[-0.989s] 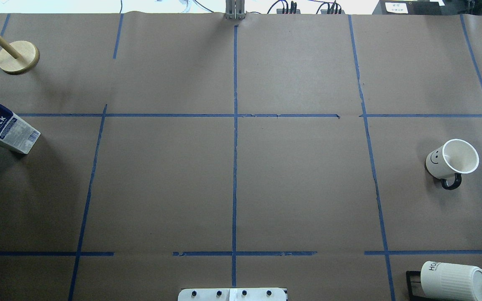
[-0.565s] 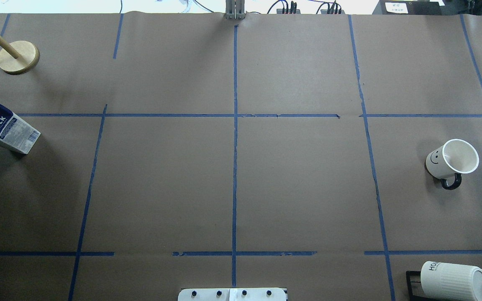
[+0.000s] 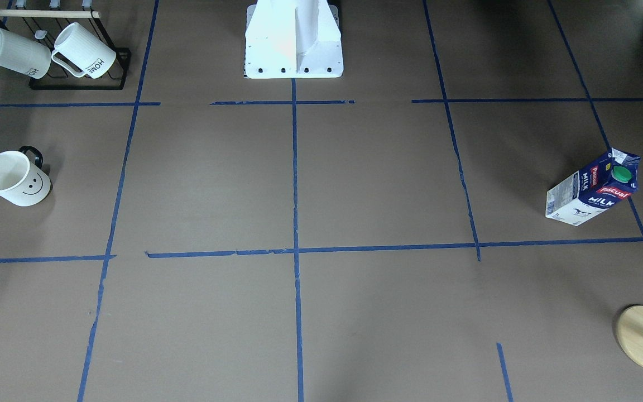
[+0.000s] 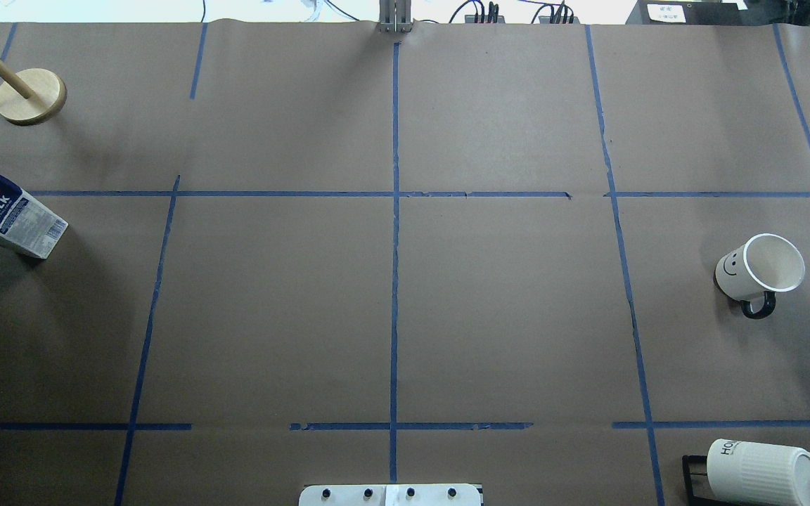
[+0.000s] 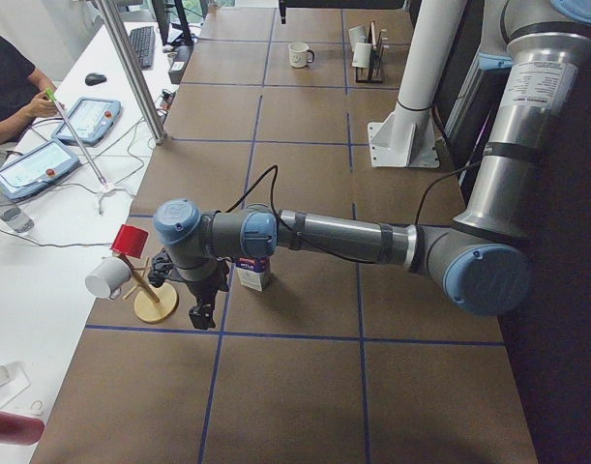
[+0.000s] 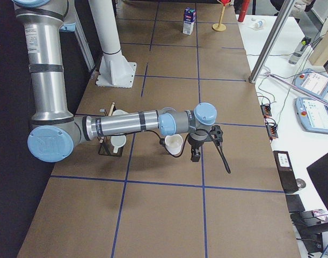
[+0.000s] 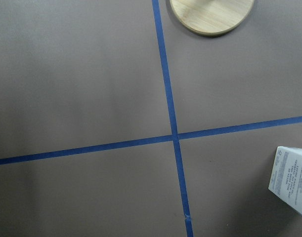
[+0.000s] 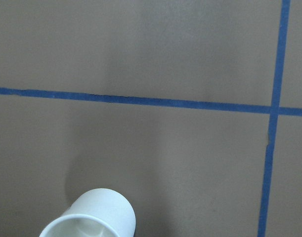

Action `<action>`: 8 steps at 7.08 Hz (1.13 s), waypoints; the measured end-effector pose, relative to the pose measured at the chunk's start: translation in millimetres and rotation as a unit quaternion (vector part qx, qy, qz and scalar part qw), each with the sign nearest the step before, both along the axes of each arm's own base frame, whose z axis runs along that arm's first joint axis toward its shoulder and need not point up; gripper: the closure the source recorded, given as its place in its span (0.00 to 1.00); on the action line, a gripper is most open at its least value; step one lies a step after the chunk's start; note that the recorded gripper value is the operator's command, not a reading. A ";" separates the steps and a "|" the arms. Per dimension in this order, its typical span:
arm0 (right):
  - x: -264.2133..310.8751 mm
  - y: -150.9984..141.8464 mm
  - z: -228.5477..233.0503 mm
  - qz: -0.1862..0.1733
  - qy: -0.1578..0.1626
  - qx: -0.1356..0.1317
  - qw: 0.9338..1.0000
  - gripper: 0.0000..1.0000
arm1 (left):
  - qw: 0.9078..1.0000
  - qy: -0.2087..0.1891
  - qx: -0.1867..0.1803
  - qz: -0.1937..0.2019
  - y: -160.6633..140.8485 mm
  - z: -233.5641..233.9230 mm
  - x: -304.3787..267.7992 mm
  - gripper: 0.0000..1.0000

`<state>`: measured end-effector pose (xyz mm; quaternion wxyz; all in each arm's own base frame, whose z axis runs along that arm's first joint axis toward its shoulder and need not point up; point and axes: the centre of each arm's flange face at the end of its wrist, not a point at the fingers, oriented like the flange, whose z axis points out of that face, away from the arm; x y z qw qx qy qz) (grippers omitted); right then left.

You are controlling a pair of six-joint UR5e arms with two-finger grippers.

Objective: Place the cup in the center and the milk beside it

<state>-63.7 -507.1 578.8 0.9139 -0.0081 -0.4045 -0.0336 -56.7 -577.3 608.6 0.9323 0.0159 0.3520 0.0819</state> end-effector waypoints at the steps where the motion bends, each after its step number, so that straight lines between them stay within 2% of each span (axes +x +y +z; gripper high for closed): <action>1: -16.6 17.3 9.0 0.008 -0.004 -0.003 1.000 0.01 | 1.000 0.000 0.007 0.000 -0.2 -0.5 -0.1 0.00; 3: -47.1 41.0 18.2 0.027 -0.012 -0.013 0.999 0.05 | 1.000 0.000 0.016 0.000 -0.1 -3.2 -0.1 0.00; 7: -76.0 52.1 35.0 0.019 0.005 -0.022 1.000 0.97 | 1.000 0.001 0.021 0.000 3.1 -7.3 -0.1 0.00; 8: -79.6 53.2 38.3 0.016 0.007 -0.024 1.000 1.00 | 1.000 0.001 0.023 0.000 3.2 -9.0 -0.1 0.00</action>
